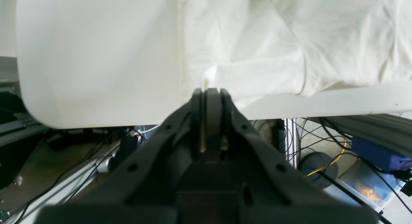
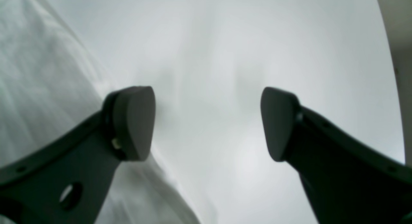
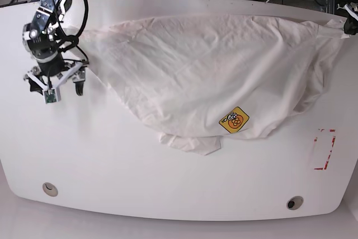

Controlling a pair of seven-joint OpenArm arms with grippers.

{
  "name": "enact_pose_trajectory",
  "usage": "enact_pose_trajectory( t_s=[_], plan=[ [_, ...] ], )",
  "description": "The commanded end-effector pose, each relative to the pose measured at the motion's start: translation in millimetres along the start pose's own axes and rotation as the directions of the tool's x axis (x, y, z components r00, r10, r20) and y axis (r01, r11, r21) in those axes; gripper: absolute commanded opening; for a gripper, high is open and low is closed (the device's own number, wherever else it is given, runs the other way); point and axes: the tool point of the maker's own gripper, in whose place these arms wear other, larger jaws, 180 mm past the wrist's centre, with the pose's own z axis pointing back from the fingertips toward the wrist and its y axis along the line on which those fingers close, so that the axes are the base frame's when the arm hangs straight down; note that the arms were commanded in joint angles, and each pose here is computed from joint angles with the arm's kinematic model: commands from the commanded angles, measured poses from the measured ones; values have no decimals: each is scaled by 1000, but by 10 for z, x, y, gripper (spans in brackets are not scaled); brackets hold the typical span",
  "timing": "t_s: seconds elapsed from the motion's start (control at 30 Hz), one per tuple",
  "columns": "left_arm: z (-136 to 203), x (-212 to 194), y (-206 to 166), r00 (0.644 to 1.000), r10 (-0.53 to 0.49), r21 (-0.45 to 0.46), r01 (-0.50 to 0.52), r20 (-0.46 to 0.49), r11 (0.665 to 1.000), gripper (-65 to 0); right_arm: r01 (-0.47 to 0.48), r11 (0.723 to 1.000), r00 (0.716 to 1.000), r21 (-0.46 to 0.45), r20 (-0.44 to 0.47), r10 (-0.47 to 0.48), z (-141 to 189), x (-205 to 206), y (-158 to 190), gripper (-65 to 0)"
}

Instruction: Layout the t-shirt on the table in an organized manner, then fold the t-shirt properly

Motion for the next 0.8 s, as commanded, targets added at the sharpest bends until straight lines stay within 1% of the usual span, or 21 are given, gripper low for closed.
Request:
enact_pose_trajectory(
  t_s=[0.0, 0.17, 0.23, 0.37, 0.4, 0.47, 0.53, 0.63, 0.77],
  plan=[
    [55, 95, 41, 999, -25, 12, 25, 22, 1000, -646, -20, 998, 997, 60, 82, 15, -181, 358, 176, -160],
    [52, 94, 37, 999, -26, 11, 25, 22, 1000, -646, -40, 989, 994, 139, 106, 26, -420, 665, 436, -160],
    [53, 98, 35, 999, -27, 11, 27, 23, 1000, -646, -50, 981, 994, 188, 103, 31, -561, 779, 592, -160],
    [51, 105, 30, 999, -29, 10, 29, 24, 1000, -646, -65, 966, 994, 249, 101, 41, -755, 939, 797, -160],
    [51, 105, 30, 999, -29, 10, 29, 24, 1000, -646, -66, 957, 995, 281, 91, 42, -845, 976, 916, -160],
    [51, 105, 30, 999, -29, 10, 29, 24, 1000, -646, -62, 949, 996, 311, 82, 38, -940, 1028, 1025, -160],
    [51, 105, 30, 999, -29, 10, 29, 24, 1000, -646, -53, 942, 997, 332, 71, 32, -1031, 1083, 1089, -160],
    [51, 105, 30, 999, -29, 10, 29, 24, 1000, -646, -10, 926, 1000, 377, 22, 2, -1214, 1072, 1237, -160],
    [52, 109, 28, 999, -30, 10, 30, 25, 1000, -647, 44, 907, 999, 418, -11, -44, -1410, 1167, 1359, -160]
  ],
)
